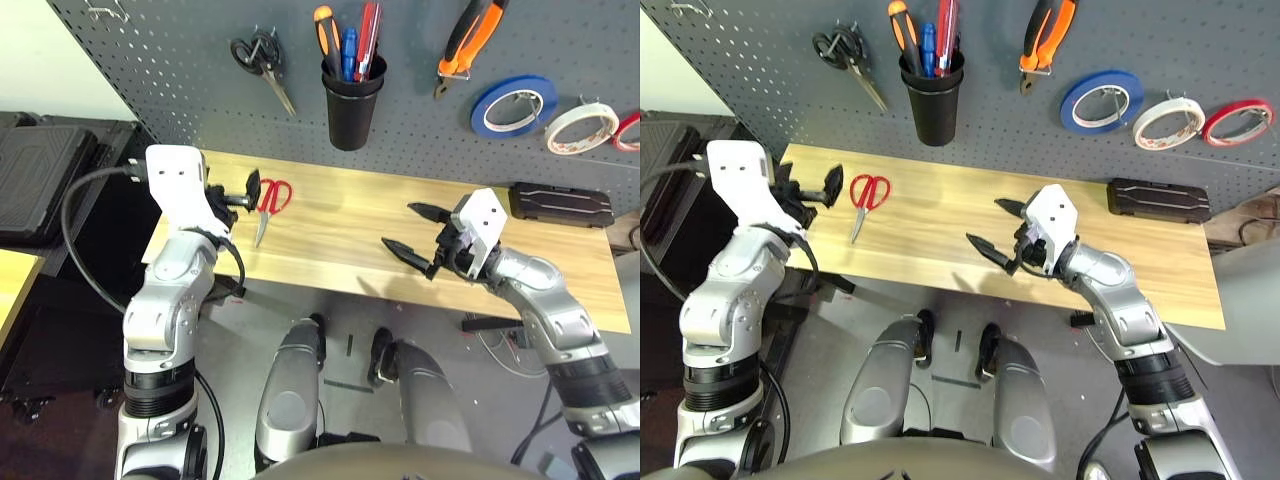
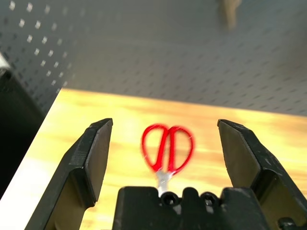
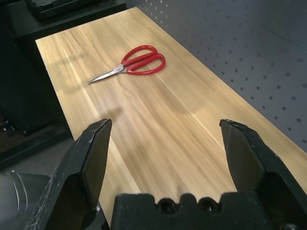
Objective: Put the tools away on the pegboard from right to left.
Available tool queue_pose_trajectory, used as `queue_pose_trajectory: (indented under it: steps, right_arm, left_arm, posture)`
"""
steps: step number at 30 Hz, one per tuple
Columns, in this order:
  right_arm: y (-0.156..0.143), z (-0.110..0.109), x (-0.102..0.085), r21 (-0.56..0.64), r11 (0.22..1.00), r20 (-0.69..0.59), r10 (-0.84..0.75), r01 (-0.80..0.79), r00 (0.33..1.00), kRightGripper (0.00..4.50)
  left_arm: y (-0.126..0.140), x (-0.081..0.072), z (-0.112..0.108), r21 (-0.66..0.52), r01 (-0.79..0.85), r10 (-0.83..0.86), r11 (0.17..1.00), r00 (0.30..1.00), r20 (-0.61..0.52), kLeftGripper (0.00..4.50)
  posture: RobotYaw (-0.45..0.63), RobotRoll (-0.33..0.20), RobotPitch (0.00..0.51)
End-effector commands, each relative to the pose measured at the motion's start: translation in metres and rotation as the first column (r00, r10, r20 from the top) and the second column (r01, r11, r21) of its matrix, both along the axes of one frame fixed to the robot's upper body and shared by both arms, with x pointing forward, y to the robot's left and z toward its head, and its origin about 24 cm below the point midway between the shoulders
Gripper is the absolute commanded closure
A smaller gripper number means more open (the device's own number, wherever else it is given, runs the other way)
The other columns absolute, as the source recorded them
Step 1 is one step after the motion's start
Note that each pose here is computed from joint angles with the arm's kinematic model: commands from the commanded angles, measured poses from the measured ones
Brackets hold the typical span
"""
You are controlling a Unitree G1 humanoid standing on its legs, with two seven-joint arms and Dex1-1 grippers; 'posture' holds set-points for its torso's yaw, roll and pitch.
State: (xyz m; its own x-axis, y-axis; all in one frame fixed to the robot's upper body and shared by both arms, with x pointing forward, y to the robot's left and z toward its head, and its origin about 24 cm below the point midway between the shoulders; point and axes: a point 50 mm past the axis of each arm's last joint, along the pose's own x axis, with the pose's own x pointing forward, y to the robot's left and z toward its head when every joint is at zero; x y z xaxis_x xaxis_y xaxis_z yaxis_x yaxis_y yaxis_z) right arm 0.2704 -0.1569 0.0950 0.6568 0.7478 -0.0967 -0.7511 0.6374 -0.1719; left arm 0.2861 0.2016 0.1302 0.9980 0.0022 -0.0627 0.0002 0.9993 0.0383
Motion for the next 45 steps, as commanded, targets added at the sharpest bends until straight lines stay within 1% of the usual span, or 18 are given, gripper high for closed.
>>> queue_pose_trajectory:
  steps: [1, 4, 5, 9, 14, 18, 24, 27, 35, 40, 45]
  right_arm:
    - [0.005, -0.003, -0.006, -0.017, 1.0, -0.015, 0.013, -0.014, 1.0, 0.0]
    - [0.007, -0.004, -0.009, -0.028, 1.0, -0.023, 0.011, -0.012, 1.0, 0.0]
    - [0.007, -0.004, -0.009, -0.03, 0.999, -0.023, 0.01, -0.01, 1.0, 0.0]
    - [0.009, -0.005, -0.011, -0.048, 0.999, -0.028, -0.005, 0.004, 1.0, 0.0]
    - [0.01, -0.005, -0.013, -0.056, 0.998, -0.028, -0.023, 0.021, 0.999, 0.0]
    - [0.012, -0.004, -0.016, -0.052, 0.998, -0.032, -0.036, 0.034, 0.999, 0.0]
    - [0.009, -0.001, -0.021, -0.056, 0.997, -0.038, -0.054, 0.052, 0.998, 0.0]
    - [0.007, 0.001, -0.022, -0.062, 0.996, -0.037, -0.061, 0.059, 0.997, 0.0]
    - [0.003, 0.003, -0.025, -0.075, 0.995, -0.044, -0.064, 0.06, 0.997, 0.0]
    - [0.002, 0.005, -0.026, -0.081, 0.995, -0.045, -0.061, 0.057, 0.997, 0.0]
    - [0.002, 0.006, -0.026, -0.084, 0.995, -0.045, -0.061, 0.058, 0.997, 0.0]
  left_arm:
    - [0.004, 0.009, -0.024, 0.029, -0.012, 0.014, 0.999, 0.996, -0.084, 0.02]
    - [0.014, 0.019, -0.041, 0.059, -0.042, 0.05, 0.997, 0.989, -0.138, 0.02]
    - [0.015, 0.021, -0.043, 0.063, -0.044, 0.053, 0.997, 0.988, -0.143, 0.02]
    - [0.02, 0.037, -0.057, 0.054, -0.062, 0.071, 0.997, 0.981, -0.18, 0.02]
    - [0.018, 0.053, -0.062, 0.039, -0.053, 0.06, 0.998, 0.982, -0.18, 0.02]
    - [0.017, 0.064, -0.067, 0.033, -0.051, 0.057, 0.998, 0.98, -0.191, 0.02]
    - [0.019, 0.077, -0.074, 0.018, -0.117, 0.118, 0.993, 0.966, -0.232, 0.02]
    - [0.022, 0.081, -0.076, 0.015, -0.166, 0.164, 0.986, 0.953, -0.255, 0.02]
    - [0.027, 0.086, -0.076, 0.004, -0.258, 0.251, 0.966, 0.934, -0.256, 0.02]
    - [0.032, 0.085, -0.078, 0.024, -0.315, 0.31, 0.949, 0.914, -0.26, 0.02]
    - [0.032, 0.083, -0.084, 0.042, -0.322, 0.32, 0.946, 0.902, -0.291, 0.02]
  posture:
    - [0.24, 0.0, 0.352]
    - [0.22, 0.0, 0.356]
    - [0.22, 0.0, 0.358]
    - [0.19, 0.0, 0.365]
    - [0.17, 0.0, 0.374]
    - [0.15, 0.0, 0.381]
    - [0.12, 0.0, 0.388]
    - [0.11, 0.0, 0.388]
    - [0.09, 0.0, 0.393]
    - [0.09, 0.0, 0.397]
    - [0.08, 0.0, 0.399]
